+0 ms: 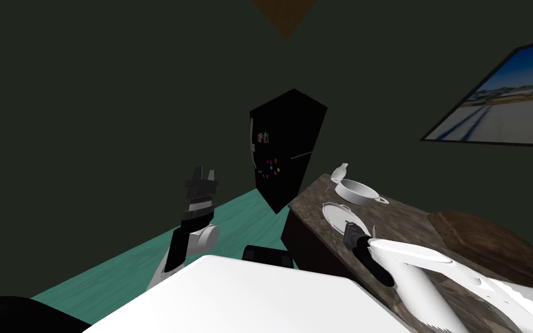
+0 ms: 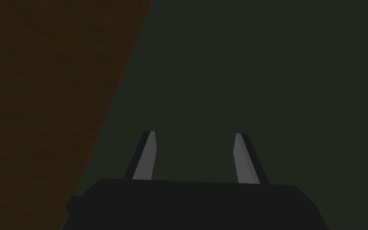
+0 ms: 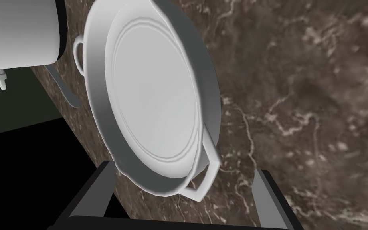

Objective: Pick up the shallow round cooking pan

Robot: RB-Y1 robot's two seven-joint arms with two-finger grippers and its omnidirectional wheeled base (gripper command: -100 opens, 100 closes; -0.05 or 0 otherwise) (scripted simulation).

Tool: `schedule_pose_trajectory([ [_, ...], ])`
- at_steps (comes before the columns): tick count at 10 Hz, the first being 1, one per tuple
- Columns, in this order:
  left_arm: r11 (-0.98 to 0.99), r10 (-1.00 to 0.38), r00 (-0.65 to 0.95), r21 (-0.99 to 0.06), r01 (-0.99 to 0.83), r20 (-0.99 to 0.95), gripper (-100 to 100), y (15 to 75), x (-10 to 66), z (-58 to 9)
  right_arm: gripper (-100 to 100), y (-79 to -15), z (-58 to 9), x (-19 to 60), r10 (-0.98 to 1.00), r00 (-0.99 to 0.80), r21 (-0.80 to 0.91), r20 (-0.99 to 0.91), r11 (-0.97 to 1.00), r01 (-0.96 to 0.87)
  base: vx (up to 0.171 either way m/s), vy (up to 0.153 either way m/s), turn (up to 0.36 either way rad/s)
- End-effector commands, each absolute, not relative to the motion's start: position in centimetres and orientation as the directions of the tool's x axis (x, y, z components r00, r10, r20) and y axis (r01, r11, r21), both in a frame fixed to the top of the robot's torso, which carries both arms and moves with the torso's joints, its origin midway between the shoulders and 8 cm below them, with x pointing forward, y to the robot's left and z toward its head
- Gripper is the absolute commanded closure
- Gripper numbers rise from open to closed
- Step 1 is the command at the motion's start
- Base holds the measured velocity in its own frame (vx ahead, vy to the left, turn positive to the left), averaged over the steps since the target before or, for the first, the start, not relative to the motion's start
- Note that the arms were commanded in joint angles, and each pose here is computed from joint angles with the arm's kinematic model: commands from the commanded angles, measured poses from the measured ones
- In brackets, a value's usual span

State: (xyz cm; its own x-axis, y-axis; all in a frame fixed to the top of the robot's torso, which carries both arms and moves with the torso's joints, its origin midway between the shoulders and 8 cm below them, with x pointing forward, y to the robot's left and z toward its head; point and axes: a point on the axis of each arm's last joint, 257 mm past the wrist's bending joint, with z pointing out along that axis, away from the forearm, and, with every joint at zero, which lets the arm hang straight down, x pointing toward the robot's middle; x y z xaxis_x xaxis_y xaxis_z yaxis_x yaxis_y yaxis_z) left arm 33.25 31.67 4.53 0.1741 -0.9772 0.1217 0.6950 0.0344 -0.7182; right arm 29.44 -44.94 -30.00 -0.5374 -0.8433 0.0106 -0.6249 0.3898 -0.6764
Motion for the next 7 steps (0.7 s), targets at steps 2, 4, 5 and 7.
schedule_pose_trajectory([
  [2,0.034,-0.977,0.174,-0.718,0.695,0.122,0,31.67,33.25,4.53,-100,-45.4,-30.93,29.85,-0.84,-0.543,-0.678,0.01,0.393,-0.621,0.009,-0.011,0.038],
  [4,0.034,-0.977,0.174,-0.718,0.695,0.122,0,31.67,33.25,4.53,-100,-45.71,-31.56,30.1,-0.837,-0.547,-0.679,0.01,0.396,-0.619,0.01,-0.015,0.026],
  [5,0.034,-0.977,0.174,-0.718,0.695,0.122,0,31.67,33.25,4.53,-100,-45.66,-31.37,29.99,-0.838,-0.546,-0.679,0.011,0.394,-0.62,0.003,-0.006,0.007],
  [7,0.034,-0.977,0.174,-0.718,0.695,0.122,0,31.67,33.25,4.53,100,-45.64,-31.46,29.96,-0.838,-0.546,-0.677,0.01,0.395,-0.62,0.0,0.0,0.0],
])
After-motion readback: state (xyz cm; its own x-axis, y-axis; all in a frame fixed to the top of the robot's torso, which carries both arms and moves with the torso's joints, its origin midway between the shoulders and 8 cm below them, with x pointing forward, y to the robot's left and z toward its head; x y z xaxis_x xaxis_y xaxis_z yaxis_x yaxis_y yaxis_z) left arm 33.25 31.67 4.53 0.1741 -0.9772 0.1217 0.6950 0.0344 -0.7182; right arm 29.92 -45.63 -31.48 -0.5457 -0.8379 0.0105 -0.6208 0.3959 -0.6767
